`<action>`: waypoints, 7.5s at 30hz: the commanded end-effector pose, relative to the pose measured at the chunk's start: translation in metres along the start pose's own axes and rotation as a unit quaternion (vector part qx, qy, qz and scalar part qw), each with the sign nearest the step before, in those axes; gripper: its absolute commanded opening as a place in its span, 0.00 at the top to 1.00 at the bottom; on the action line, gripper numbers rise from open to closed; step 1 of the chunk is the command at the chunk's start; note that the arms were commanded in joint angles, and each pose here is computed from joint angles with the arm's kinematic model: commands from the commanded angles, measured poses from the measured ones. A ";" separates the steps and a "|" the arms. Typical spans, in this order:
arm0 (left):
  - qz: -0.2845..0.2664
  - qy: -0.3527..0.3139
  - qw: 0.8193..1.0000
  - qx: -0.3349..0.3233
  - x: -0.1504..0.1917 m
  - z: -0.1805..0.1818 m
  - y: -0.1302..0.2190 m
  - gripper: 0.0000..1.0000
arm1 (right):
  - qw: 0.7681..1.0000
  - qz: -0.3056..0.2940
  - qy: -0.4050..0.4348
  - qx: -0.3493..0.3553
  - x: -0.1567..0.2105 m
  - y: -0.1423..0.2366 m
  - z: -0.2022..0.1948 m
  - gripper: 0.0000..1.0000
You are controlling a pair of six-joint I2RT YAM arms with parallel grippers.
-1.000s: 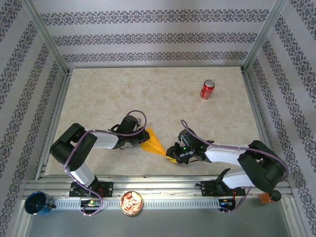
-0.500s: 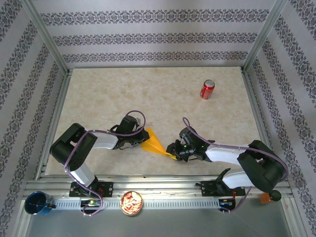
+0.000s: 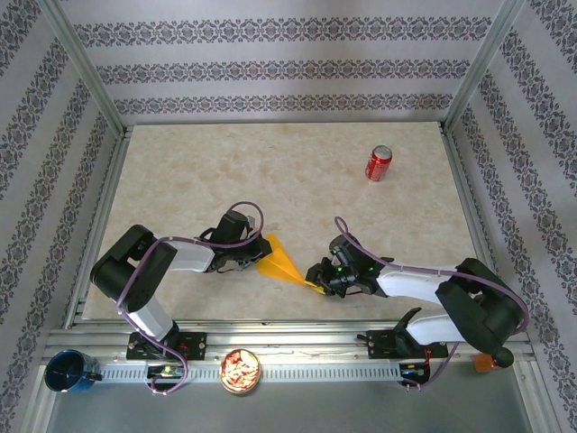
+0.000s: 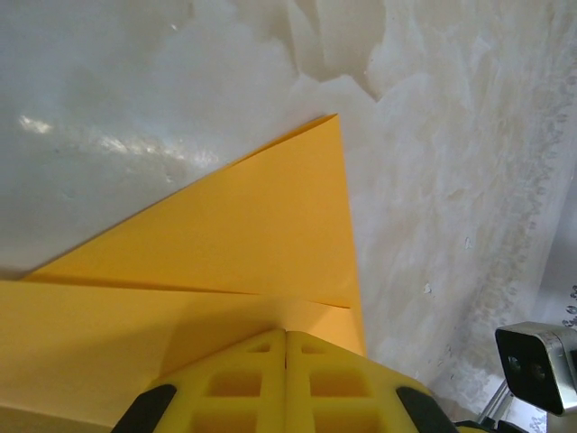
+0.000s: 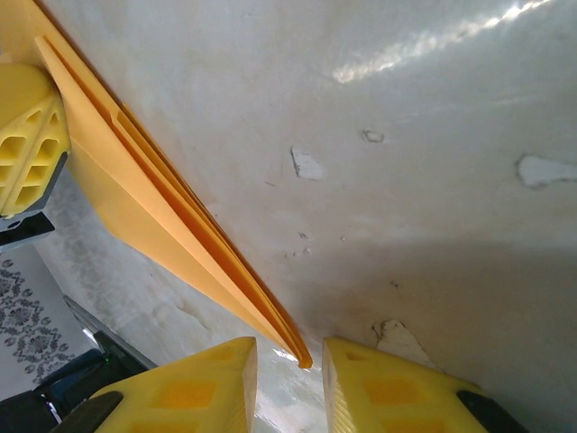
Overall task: Fold a paper plane with a square sheet of paper (pick it up from the middle)
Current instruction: Fourth fold the wing at the center of the table, then turn over the paper at the center of the table, then fold the wing for the fifth time at the center of the table.
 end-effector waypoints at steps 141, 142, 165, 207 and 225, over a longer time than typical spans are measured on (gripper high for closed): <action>-0.026 -0.027 0.997 0.064 0.003 -0.028 0.107 0.78 | 0.976 0.032 0.210 -0.038 -0.037 -0.034 0.058 0.94; -0.026 -0.031 0.997 0.068 0.002 -0.031 0.103 0.78 | 0.978 0.038 0.203 -0.030 -0.036 -0.037 0.054 0.94; 0.022 -0.003 1.000 0.005 -0.003 -0.037 -0.020 0.92 | 0.994 -0.020 0.103 -0.043 -0.021 -0.043 0.034 0.86; 0.016 0.029 0.999 -0.012 0.004 0.009 -0.022 0.95 | 0.997 -0.031 0.057 -0.042 -0.076 -0.006 0.017 0.73; 0.050 -0.012 0.999 -0.007 0.003 -0.004 -0.030 0.95 | 0.979 0.015 0.165 -0.120 -0.107 -0.007 0.036 0.74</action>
Point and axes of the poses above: each hand's point on the last joint's axis, 136 mm out from that joint toward the fingers, its own y axis back along the fingers, its own z axis along the line the jaws close on, x = y × z, the point moved 9 cm from there along y, back along the fingers, and after that the axes turned 15 degrees about y, right-handed, at the moved point
